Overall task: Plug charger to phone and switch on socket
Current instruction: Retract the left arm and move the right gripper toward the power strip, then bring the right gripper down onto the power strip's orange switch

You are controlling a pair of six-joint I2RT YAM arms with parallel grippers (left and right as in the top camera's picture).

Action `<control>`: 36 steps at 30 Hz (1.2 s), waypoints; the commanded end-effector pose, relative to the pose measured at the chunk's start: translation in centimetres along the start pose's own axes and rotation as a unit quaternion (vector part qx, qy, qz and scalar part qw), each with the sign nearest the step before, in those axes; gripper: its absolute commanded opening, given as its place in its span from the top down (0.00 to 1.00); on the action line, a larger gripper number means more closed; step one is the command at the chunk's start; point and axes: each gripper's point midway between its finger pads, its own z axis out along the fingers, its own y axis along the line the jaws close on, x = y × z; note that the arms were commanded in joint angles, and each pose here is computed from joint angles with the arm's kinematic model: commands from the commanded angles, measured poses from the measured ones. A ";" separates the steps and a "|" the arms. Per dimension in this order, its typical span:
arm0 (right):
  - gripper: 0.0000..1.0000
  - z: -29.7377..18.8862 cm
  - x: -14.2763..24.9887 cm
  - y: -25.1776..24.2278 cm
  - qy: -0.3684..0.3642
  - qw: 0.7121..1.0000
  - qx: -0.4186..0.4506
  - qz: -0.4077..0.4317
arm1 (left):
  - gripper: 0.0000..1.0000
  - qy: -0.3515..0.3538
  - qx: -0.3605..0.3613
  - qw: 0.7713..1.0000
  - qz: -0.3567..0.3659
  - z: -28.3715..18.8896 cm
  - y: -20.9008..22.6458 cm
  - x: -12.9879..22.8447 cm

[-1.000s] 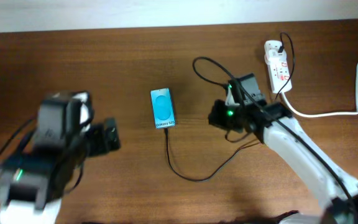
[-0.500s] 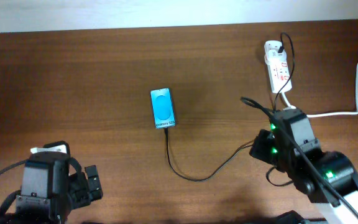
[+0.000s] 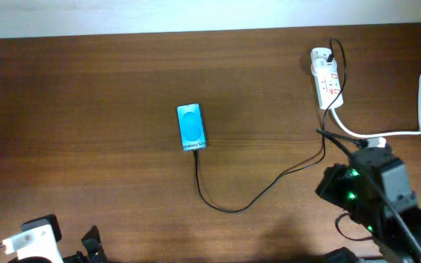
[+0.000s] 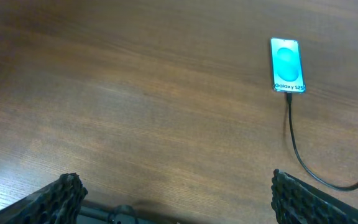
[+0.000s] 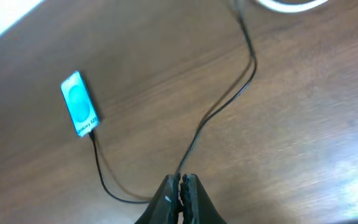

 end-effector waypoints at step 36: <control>0.96 14.3 -21.0 -6.2 0.083 0.978 0.016 0.191 | 0.01 0.002 -0.007 1.000 -0.007 -0.2 0.4 0.4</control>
